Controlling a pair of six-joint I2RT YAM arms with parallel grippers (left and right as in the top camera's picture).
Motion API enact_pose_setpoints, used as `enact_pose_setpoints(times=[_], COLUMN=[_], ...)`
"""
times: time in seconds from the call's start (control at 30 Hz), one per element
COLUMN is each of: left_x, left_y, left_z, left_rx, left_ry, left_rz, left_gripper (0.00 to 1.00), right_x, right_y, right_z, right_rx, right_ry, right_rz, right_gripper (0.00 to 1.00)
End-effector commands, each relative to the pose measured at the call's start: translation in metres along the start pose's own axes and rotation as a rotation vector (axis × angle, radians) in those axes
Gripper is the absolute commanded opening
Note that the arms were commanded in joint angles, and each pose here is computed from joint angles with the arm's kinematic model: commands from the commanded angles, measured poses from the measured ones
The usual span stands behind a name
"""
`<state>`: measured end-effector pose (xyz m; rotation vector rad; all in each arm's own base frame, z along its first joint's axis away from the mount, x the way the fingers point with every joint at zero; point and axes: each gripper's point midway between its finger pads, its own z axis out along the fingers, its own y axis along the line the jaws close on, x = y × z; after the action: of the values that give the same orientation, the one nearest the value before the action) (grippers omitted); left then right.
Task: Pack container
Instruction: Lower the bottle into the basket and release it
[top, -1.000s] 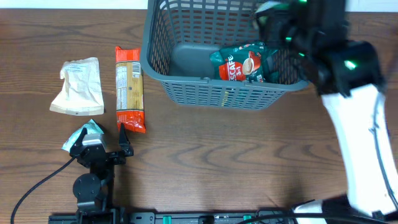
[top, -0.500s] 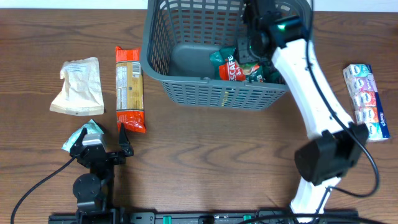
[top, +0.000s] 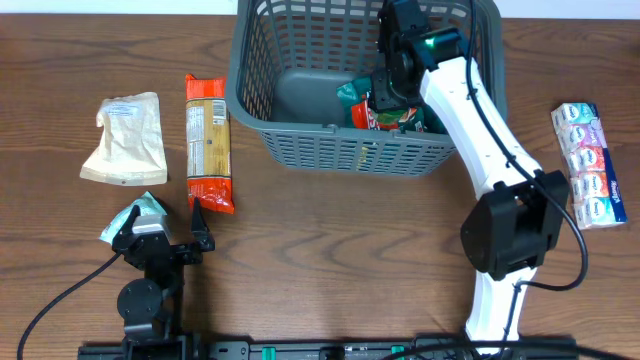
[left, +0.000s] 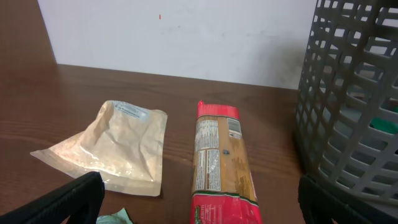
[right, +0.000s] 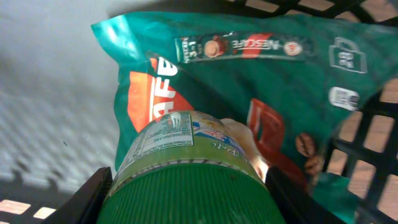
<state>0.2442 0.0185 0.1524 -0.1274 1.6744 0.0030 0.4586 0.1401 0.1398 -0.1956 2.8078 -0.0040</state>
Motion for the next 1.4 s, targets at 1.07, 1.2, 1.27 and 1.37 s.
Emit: enact_pose_setpoints(times=[1.07,1.2,1.27,1.37], left_x=[0.016,0.016,0.016,0.016], left_y=[0.004,0.004,0.004,0.004], left_z=[0.001,0.001,0.001,0.001], left_rx=[-0.016,-0.016,-0.016,-0.016], left_ry=[0.049,0.049,0.049,0.049], left_rz=[-0.012,-0.012,-0.012,-0.012], left_gripper=[0.99,0.99,0.99,0.99], right_x=[0.002,-0.009,-0.020,-0.038], right_y=[0.010,0.019,0.021,0.022], right_z=[0.016,0.000,-0.015,-0.042], right_rx=[-0.031,-0.087,-0.099,-0.112], right_ry=[0.031,-0.009,-0.050,-0.130], right_rz=[-0.022,-0.020,-0.018,-0.016], right_gripper=[0.99,0.99,0.99,0.99])
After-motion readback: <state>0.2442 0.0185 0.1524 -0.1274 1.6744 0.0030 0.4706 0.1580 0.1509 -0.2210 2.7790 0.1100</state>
